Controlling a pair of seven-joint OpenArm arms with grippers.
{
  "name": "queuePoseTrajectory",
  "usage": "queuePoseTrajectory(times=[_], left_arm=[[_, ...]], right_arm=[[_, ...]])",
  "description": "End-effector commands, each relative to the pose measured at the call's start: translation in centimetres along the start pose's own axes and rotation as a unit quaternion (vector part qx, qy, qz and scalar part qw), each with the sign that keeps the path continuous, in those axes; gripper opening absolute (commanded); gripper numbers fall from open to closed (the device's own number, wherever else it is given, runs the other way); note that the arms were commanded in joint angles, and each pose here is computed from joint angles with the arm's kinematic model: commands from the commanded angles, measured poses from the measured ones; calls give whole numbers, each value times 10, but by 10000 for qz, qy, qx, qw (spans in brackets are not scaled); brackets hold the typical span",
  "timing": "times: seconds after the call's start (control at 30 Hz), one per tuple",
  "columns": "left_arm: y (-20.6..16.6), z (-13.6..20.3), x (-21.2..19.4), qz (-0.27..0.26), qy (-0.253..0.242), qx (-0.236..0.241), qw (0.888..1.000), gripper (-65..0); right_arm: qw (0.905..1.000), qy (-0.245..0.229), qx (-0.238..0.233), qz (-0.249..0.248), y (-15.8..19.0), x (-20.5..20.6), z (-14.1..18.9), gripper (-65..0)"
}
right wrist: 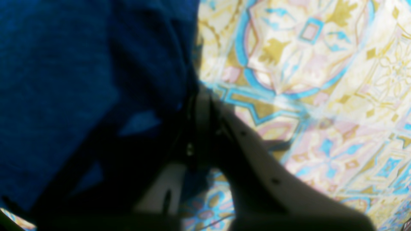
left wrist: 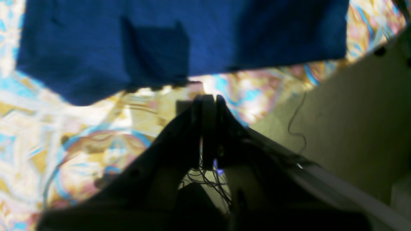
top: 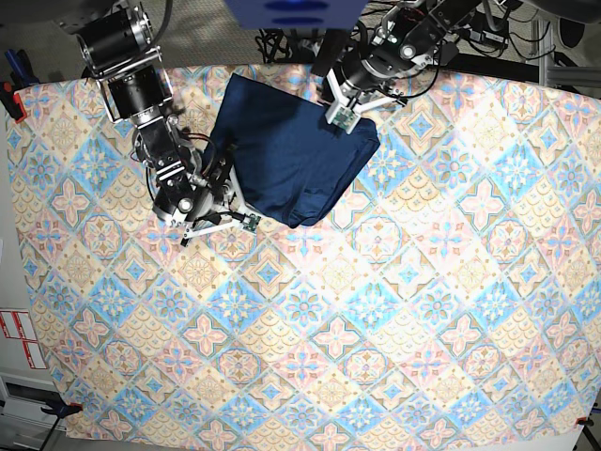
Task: Fold the T-shirt properly
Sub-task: 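Grasp opposite edges of the folded shirt with both grippers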
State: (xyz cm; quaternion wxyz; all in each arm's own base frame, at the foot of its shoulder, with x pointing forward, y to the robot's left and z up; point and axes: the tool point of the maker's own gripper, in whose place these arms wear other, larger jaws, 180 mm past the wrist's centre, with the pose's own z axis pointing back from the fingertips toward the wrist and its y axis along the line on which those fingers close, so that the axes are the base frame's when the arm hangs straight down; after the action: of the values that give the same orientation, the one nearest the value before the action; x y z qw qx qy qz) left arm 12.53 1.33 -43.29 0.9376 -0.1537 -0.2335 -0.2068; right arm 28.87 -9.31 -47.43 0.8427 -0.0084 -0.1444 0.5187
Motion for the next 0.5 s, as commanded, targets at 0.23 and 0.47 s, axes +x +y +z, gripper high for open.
queuePoseTrajectory(times=[0.23,0.47], left_arm=[[30,-7,22,-3,-225,338,9992,-650],[51,-29,24,10,-83,575,9983,-650]], right_arm=[[10000,60,18,65,18,-23,6,-648],[9995,208,-96,209,19,-48,16,-648]])
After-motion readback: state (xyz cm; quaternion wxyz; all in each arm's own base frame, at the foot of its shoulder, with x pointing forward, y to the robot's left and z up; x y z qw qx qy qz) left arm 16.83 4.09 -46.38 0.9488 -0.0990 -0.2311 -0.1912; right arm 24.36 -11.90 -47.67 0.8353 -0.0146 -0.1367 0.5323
